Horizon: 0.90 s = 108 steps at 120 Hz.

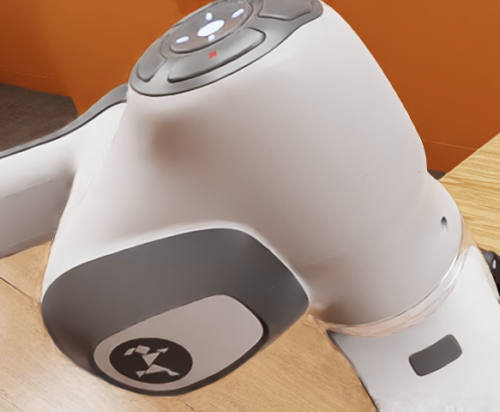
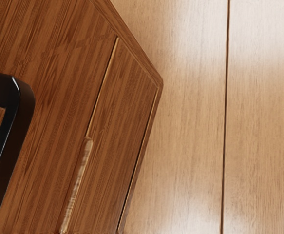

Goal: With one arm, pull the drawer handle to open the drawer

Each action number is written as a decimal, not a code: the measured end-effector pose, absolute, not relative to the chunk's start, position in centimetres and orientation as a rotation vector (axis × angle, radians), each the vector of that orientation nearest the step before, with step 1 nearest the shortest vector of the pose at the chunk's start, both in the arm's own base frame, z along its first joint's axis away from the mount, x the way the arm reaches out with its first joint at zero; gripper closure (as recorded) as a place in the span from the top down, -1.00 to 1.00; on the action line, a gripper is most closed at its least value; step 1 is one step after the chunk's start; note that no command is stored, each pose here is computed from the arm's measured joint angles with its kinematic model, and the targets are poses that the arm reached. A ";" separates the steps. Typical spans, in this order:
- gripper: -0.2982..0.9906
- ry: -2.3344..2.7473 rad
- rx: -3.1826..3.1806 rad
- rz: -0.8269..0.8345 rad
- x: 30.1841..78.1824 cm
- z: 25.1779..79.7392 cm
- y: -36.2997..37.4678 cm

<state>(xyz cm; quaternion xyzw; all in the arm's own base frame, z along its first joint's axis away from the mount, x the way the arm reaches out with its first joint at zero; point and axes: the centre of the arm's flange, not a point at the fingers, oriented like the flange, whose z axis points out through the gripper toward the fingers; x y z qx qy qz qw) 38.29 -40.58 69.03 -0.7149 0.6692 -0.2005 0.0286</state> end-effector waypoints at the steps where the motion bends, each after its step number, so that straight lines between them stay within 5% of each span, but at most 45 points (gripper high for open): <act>1: 0.50 2.062 -2.209 -0.619 38.5 69.0 -40.5; 91: 0.50 1.989 -2.180 -0.682 43.9 67.0 -40.4; 108: 0.63 1.986 -2.176 -0.684 44.3 66.6 -40.6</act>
